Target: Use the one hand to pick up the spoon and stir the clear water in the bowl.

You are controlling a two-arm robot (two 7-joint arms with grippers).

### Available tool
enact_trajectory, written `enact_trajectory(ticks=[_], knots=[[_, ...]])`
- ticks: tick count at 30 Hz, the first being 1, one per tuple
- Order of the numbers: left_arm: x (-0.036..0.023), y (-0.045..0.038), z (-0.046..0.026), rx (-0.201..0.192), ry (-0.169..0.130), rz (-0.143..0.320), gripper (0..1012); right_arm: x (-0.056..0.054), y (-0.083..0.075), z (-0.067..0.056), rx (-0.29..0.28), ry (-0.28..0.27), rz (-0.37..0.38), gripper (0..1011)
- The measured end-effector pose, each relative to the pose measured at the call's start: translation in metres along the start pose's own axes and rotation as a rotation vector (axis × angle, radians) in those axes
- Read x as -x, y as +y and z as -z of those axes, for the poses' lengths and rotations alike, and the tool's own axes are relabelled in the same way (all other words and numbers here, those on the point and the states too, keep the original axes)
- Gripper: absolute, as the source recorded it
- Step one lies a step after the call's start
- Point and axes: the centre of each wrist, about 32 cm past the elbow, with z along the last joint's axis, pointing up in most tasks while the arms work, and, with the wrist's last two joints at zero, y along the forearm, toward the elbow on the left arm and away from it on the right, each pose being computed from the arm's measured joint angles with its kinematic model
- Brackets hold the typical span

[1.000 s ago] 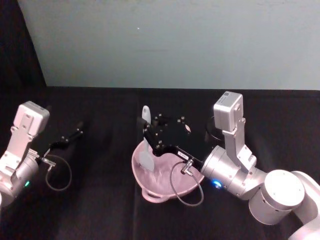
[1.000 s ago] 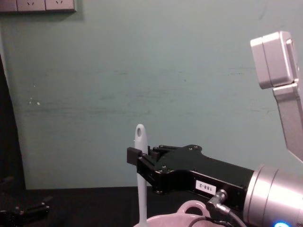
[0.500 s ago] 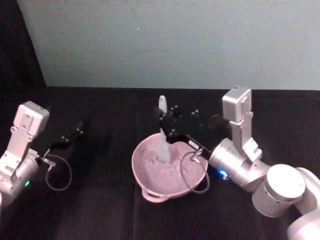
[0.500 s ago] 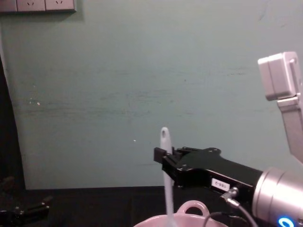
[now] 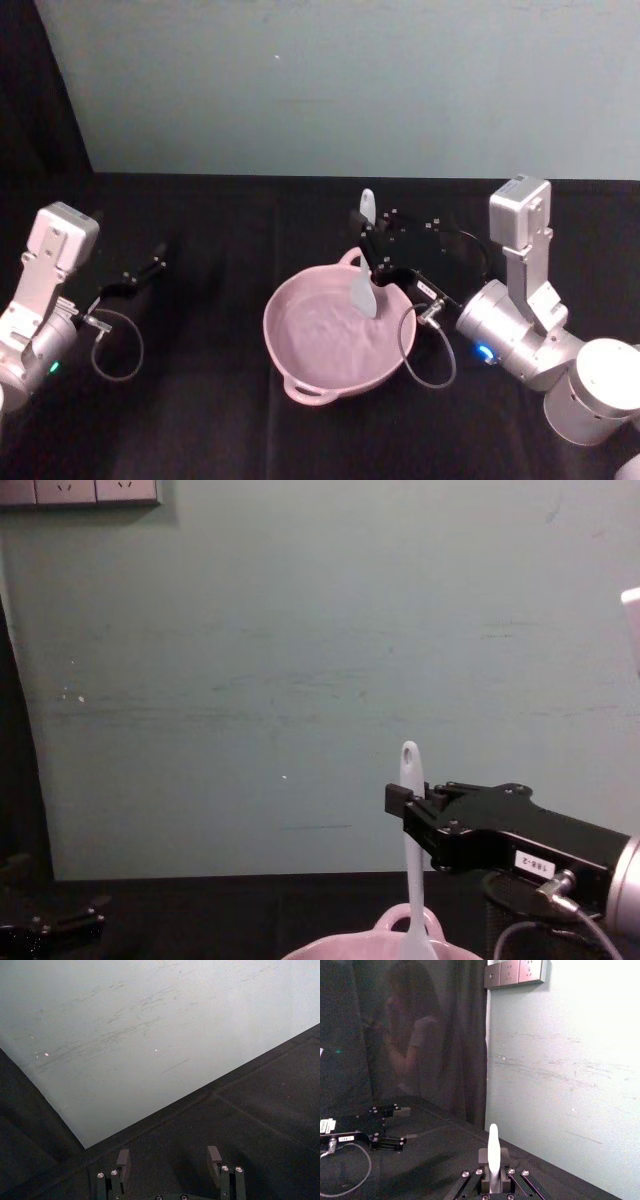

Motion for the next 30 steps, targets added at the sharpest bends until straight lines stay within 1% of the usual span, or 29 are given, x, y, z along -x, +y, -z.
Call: enact_trajectory(ticks=[6,9,14,17,20,24,30], knots=[[0.0000,0.0000,0.0000,0.000,0.000,0.000,1005,0.004,-0.005,-0.004,0.005,-0.012,-0.012,114],[0.0000,0.0000,0.0000,0.000,0.000,0.000,1005,0.009,-0.006,-0.006,0.009,-0.020,-0.032,114],[0.0000,0.0000,0.0000,0.000,0.000,0.000,1005,0.019,-0.002,-0.007,0.007,-0.018,-0.074,114],[0.0000,0.0000,0.0000,0.000,0.000,0.000,1005,0.029,0.002,-0.007,0.002,-0.009,-0.111,114],[0.0000,0.0000,0.0000,0.000,0.000,0.000,1005,0.035,0.005,-0.007,-0.002,-0.002,-0.131,114],[0.0000,0.0000,0.0000,0.000,0.000,0.000,1005,0.039,0.007,-0.008,-0.009,0.005,-0.144,114],[0.0000,0.0000,0.0000,0.000,0.000,0.000,1005,0.041,0.009,-0.011,-0.021,0.013,-0.148,114]])
